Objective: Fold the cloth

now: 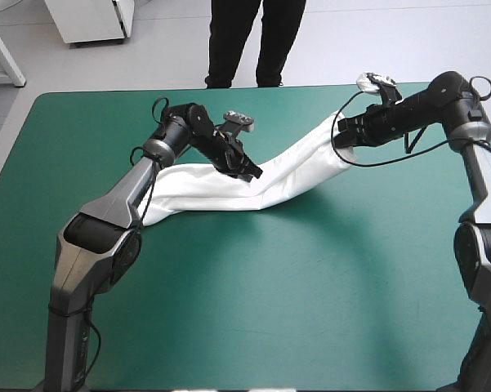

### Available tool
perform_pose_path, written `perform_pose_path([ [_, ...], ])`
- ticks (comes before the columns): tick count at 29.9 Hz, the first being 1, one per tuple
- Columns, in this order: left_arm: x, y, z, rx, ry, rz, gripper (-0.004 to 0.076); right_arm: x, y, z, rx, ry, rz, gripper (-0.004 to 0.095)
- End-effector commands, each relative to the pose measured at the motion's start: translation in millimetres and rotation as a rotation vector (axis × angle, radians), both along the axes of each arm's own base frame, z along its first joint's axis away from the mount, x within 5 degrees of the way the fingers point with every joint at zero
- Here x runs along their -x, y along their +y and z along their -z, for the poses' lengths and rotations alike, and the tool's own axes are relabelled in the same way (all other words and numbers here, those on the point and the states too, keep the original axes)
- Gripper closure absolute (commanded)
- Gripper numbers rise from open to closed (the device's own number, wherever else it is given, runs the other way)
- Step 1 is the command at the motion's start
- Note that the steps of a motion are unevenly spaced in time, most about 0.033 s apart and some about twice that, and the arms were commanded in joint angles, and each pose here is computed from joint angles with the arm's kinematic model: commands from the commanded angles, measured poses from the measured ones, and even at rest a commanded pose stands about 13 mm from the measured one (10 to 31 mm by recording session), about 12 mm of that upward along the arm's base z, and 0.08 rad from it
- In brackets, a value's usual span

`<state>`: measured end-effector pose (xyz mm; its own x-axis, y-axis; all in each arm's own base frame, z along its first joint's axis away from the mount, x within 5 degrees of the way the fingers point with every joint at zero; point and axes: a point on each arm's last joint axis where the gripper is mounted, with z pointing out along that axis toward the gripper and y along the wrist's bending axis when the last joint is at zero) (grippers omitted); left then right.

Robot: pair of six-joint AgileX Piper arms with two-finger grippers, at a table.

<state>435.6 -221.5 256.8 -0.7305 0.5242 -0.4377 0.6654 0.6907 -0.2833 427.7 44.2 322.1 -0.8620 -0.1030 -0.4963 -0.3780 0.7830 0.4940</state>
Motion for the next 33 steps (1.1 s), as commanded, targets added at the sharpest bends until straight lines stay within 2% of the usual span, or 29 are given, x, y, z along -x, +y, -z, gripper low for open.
perform_pose_path([
  [1,13,14,-76,0.036,-0.135,-0.051,0.0745,13,4,-44,-0.072,-0.12,0.001,0.0921],
  [7,28,47,-125,0.008,-0.234,-0.103,0.0746,14,19,-54,-0.214,-0.147,-0.026,0.092],
  [10,41,65,-154,0.016,-0.302,-0.138,0.0746,16,38,-57,-0.254,-0.159,-0.06,0.092],
  [15,68,88,-196,0.023,-0.401,-0.202,0.0746,20,83,-60,-0.27,-0.207,-0.106,0.0921],
  [22,108,101,-241,0.062,-0.508,-0.231,0.0746,31,157,-55,-0.297,-0.256,-0.192,0.0921],
  [27,131,108,-258,0.093,-0.542,-0.246,0.0746,28,201,-44,-0.324,-0.247,-0.25,0.0921],
  [33,150,116,-257,0.06,-0.534,-0.253,0.0746,22,243,-26,-0.35,-0.224,-0.309,0.0921],
])
